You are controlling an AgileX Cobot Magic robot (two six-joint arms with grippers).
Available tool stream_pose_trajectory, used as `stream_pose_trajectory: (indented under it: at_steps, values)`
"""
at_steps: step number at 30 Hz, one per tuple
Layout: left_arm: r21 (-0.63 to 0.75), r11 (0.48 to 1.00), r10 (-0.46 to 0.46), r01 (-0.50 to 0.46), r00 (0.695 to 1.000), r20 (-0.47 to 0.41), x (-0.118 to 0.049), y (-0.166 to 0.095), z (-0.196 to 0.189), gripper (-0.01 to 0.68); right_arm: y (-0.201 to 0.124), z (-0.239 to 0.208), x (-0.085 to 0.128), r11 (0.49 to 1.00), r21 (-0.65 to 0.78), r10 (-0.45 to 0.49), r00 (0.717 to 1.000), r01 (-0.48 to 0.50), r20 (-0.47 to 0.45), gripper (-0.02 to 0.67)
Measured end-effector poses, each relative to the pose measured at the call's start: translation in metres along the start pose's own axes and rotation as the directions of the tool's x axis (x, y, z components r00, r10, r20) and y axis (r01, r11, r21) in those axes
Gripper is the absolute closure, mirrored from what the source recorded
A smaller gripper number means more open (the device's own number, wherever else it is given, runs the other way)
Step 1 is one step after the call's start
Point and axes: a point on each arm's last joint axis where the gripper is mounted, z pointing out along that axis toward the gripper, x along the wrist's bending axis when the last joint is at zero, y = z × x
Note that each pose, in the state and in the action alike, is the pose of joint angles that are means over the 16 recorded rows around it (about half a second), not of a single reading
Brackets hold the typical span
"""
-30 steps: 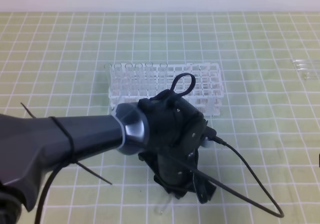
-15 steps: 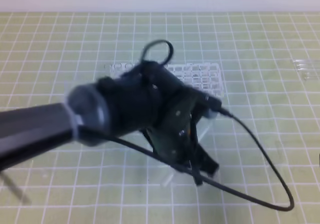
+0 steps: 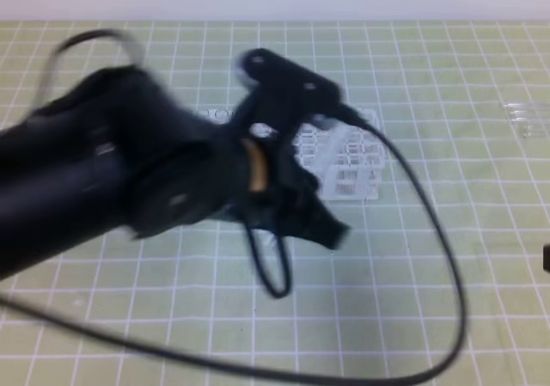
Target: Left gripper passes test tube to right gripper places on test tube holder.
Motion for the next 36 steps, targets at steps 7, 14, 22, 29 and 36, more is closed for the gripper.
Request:
stream_pose_trajectory:
  at_steps: [7, 14, 22, 29, 36]
  values:
    - [-0.202, 0.974, -0.105, 0.108, 0.994, 0.022, 0.025, -0.036, -0.037, 0.650, 0.013, -0.007, 0.010, 0.998, -0.063, -0.025, 0.997, 0.021, -0.072, 0.665]
    - [-0.413, 0.891, -0.171, 0.188, 0.982, 0.079, 0.038, -0.084, -0.064, 0.631, 0.028, -0.007, 0.020, 0.993, -0.113, -0.050, 0.984, 0.031, -0.173, 0.665]
    - [-0.541, 0.814, -0.165, 0.211, 0.977, 0.134, 0.039, -0.115, -0.071, 0.600, 0.051, 0.004, 0.038, 0.985, -0.157, -0.110, 0.954, 0.068, -0.278, 0.665]
    - [-0.567, 0.794, -0.168, 0.218, 0.976, 0.139, 0.042, -0.120, -0.064, 0.606, 0.075, 0.020, 0.070, 0.956, -0.246, -0.235, 0.921, 0.160, -0.312, 0.665]
    - [-0.576, 0.785, -0.197, 0.229, 0.973, 0.119, 0.050, -0.116, -0.052, 0.600, 0.088, 0.037, 0.105, 0.864, -0.439, -0.380, 0.892, 0.248, -0.244, 0.665]
